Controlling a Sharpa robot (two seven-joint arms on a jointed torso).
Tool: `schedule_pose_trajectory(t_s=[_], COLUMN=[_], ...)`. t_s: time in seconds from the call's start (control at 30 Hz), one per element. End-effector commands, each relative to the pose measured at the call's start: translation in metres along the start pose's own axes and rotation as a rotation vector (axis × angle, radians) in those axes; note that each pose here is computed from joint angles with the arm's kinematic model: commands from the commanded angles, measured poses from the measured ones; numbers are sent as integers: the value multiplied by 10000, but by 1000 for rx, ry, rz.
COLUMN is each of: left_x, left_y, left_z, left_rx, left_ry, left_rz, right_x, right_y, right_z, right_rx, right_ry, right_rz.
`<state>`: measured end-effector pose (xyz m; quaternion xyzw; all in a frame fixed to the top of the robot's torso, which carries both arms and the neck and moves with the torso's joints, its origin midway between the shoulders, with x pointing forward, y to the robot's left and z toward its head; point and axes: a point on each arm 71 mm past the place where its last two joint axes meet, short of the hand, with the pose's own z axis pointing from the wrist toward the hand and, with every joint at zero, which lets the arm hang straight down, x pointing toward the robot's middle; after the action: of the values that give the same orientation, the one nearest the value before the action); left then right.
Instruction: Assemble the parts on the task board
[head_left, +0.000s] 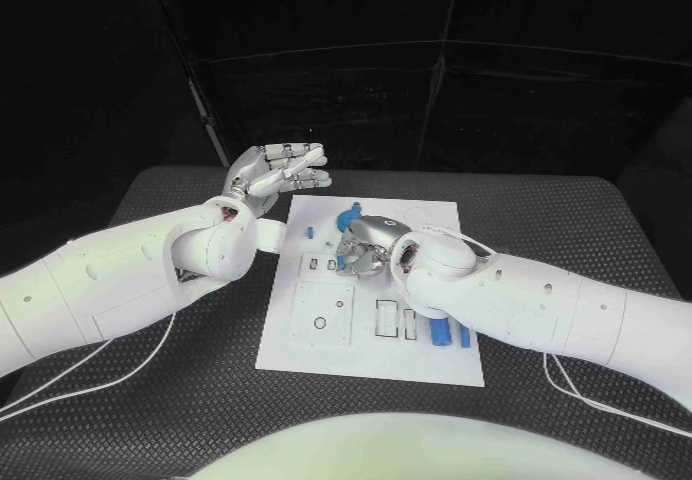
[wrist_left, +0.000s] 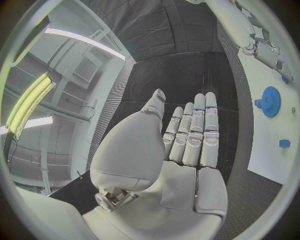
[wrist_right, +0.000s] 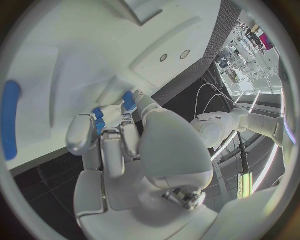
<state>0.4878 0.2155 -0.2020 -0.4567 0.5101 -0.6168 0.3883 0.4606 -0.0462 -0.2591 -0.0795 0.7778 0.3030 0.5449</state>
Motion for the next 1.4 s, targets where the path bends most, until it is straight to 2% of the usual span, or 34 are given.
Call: schedule_pose_trajectory(t_s=[0.03,0.77,0.87,0.97,1.07,1.17,1.3,1.4], left_x=[14,14,12,9,6,3,-3,-11], left_y=[-20,-15,-14,-12,-9,-5,8,32], left_z=[7,11,12,14,15,16,14,6], left_rx=[11,10,9,8,6,3,-14,-51], left_ry=[10,9,9,10,14,27,54,87], left_rz=[-2,-2,-2,-2,6,31,72,118], right_x=[51,26,14,-18,-61,-112,-166,-221], right_y=[-46,-33,-37,-33,-9,37,70,74], right_z=[-8,-12,-14,-21,-38,-91,-199,-314], right_rx=[23,18,20,13,-18,-91,-190,-262], right_ry=[36,0,-15,-59,-119,-189,-225,-236], right_rz=[-31,-21,-17,-3,14,41,88,137])
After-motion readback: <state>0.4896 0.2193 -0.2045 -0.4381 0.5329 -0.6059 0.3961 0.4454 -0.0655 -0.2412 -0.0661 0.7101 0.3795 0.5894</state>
